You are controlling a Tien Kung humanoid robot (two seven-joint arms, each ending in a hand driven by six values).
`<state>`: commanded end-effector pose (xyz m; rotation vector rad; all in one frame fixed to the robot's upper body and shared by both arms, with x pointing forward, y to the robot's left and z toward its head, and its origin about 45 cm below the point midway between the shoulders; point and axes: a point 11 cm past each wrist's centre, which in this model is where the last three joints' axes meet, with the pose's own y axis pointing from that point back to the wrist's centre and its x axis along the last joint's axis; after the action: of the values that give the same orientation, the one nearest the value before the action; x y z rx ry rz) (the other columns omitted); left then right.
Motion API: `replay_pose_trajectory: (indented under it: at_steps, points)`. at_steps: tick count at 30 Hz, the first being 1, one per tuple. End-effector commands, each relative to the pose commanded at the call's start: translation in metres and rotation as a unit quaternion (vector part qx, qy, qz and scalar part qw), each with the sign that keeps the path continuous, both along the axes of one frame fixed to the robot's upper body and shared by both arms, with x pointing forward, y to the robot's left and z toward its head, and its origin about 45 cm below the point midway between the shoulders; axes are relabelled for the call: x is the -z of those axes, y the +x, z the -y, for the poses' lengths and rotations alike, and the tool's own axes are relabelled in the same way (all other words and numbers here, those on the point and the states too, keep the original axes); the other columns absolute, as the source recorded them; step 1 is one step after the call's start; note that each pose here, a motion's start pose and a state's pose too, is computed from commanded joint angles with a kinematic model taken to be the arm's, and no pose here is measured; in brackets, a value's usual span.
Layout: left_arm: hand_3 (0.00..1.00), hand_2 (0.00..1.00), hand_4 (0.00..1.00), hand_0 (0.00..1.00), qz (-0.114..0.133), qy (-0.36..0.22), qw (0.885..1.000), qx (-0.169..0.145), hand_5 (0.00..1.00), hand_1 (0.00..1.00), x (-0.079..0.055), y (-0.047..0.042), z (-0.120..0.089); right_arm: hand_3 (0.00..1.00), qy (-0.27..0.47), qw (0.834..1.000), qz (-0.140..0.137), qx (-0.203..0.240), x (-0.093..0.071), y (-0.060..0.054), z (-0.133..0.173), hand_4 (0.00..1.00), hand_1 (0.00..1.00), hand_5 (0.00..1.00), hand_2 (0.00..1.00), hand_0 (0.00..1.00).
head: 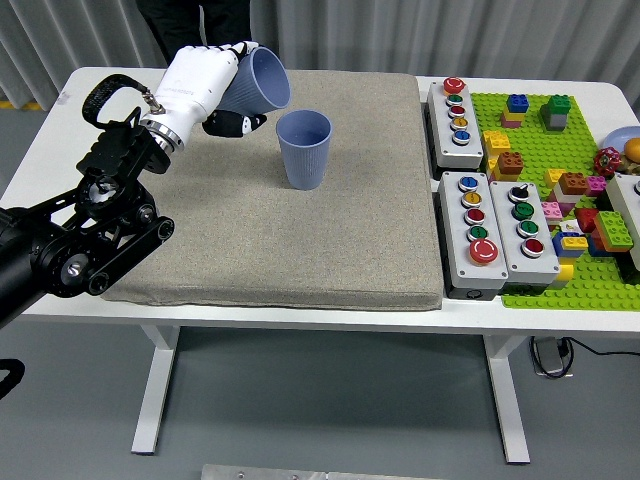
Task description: Pick cup pour cup place
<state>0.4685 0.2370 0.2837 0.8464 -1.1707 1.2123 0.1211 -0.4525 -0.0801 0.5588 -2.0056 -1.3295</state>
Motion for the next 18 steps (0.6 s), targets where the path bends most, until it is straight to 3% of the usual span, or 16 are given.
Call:
replay_pose_trajectory:
  at_steps: [6, 8, 11, 14, 18]
  points:
    - [0.510, 0.577, 0.702, 0.533, -0.011, -0.073, 0.997, -0.018, 0.093, 0.502, 0.007, -0.0008, -0.008, 0.572, 0.000, 1.000, 0.000, 0.000, 0.000, 0.000, 0.000, 0.002, 0.624, 0.193, 0.581, 0.677]
    - [0.510, 0.577, 0.702, 0.533, -0.011, -0.121, 0.992, -0.024, 0.093, 0.502, 0.011, -0.0029, -0.010, 0.572, 0.000, 1.000, -0.001, -0.001, 0.000, 0.000, 0.000, 0.002, 0.624, 0.193, 0.581, 0.677]
    - [0.510, 0.577, 0.702, 0.533, -0.011, -0.207, 0.978, -0.029, 0.093, 0.502, 0.023, -0.0082, -0.010, 0.572, -0.001, 1.000, -0.002, -0.001, 0.000, -0.001, 0.000, 0.002, 0.624, 0.193, 0.581, 0.677]
    - [0.509, 0.568, 0.699, 0.533, 0.007, -0.269, 0.963, -0.031, 0.098, 0.500, 0.030, -0.0143, -0.010, 0.572, 0.000, 1.000, -0.002, -0.001, 0.000, -0.001, 0.000, 0.002, 0.624, 0.193, 0.581, 0.677]
    - [0.510, 0.567, 0.701, 0.532, 0.018, -0.351, 0.935, -0.053, 0.099, 0.496, 0.048, -0.0258, -0.011, 0.572, -0.001, 1.000, -0.004, -0.003, 0.001, -0.002, -0.001, 0.002, 0.624, 0.193, 0.581, 0.677]
